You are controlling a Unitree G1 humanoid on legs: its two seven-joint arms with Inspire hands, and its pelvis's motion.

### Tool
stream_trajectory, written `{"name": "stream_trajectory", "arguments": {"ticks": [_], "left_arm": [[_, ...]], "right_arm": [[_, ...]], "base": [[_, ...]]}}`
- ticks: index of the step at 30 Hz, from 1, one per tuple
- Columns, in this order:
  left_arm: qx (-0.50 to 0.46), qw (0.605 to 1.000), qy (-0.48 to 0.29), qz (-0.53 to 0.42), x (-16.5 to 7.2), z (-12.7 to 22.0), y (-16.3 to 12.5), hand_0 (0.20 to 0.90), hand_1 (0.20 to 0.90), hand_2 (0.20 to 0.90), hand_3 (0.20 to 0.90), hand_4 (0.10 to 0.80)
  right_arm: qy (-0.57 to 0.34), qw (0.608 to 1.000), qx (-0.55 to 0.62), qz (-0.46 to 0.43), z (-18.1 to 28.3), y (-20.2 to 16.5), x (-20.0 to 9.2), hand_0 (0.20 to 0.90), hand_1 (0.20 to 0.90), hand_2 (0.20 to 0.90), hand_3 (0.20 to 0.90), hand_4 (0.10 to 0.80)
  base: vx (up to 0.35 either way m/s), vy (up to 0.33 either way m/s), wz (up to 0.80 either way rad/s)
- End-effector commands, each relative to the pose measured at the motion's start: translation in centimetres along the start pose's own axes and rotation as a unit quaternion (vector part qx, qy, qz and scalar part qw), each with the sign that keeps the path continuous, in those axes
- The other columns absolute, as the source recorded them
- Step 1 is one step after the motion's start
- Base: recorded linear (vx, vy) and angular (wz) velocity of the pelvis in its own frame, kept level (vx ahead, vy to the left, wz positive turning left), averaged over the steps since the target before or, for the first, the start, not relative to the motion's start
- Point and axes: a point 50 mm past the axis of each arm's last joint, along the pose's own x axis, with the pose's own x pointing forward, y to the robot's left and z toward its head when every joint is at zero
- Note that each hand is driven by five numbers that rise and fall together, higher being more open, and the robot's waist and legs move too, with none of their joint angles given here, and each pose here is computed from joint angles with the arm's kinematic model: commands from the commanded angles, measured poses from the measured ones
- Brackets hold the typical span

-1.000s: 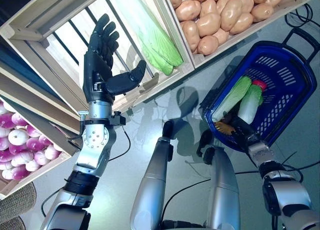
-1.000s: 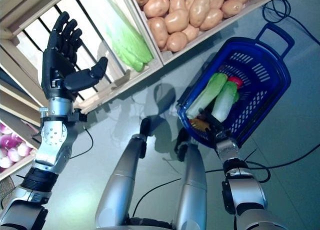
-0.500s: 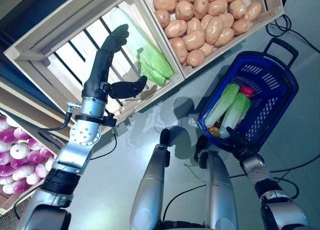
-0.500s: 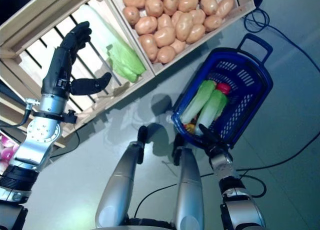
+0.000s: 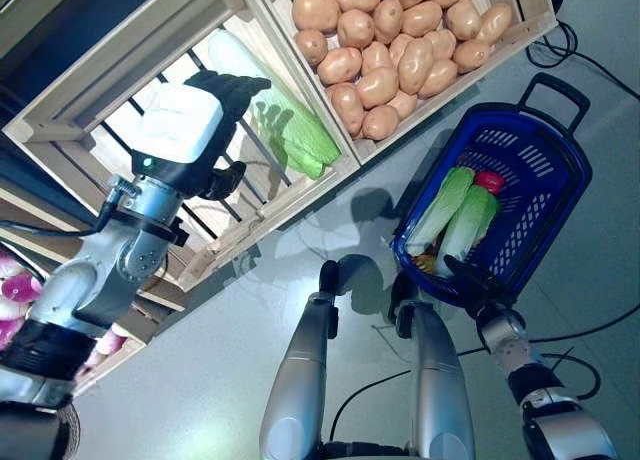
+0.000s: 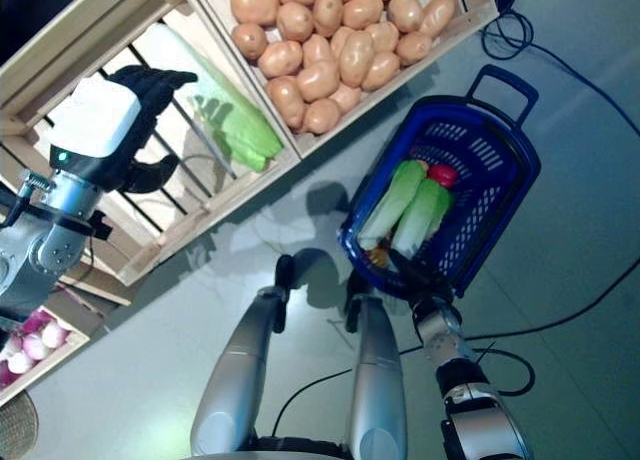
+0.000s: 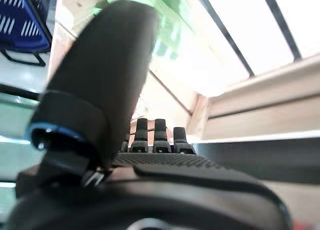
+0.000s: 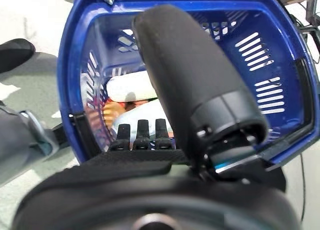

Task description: Put vegetables into the basket

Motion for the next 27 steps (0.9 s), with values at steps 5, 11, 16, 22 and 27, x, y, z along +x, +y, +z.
{"name": "stream_trajectory", "arguments": {"ticks": [5, 11, 16, 22, 27], "left_arm": [[0.168, 0.982, -0.041, 0.069, 2.8, 0.6, 4.7, 0.900, 0.900, 0.900, 0.900, 0.800], [0.142, 0.985, -0.054, 0.076, 3.2, 0.7, 4.2, 0.900, 0.900, 0.900, 0.900, 0.800], [0.120, 0.991, -0.055, 0.033, 3.0, 0.7, 2.2, 0.900, 0.900, 0.900, 0.900, 0.800], [0.129, 0.989, -0.061, 0.036, 3.1, 0.8, 1.4, 0.900, 0.900, 0.900, 0.900, 0.800], [0.120, 0.990, -0.071, 0.010, 3.6, 0.9, 0.6, 0.900, 0.900, 0.900, 0.900, 0.800]], "right_arm": [[-0.041, 0.998, -0.038, 0.012, 3.4, -0.9, -0.2, 0.900, 0.900, 0.900, 0.900, 0.800], [-0.044, 0.998, -0.041, 0.022, 3.6, -0.1, 0.0, 0.900, 0.900, 0.900, 0.900, 0.800], [-0.049, 0.997, -0.050, 0.033, 3.9, 0.9, 0.1, 0.900, 0.900, 0.900, 0.900, 0.800], [-0.053, 0.996, -0.054, 0.042, 4.2, 1.2, 0.0, 0.900, 0.900, 0.900, 0.900, 0.800], [-0.050, 0.996, -0.059, 0.047, 4.2, 1.7, 0.2, 0.900, 0.900, 0.900, 0.900, 0.800]], "base": [[0.000, 0.000, 0.00], [-0.011, 0.013, 0.00], [-0.013, 0.028, -0.04], [0.000, 0.003, -0.01], [-0.012, 0.023, -0.06]]}}
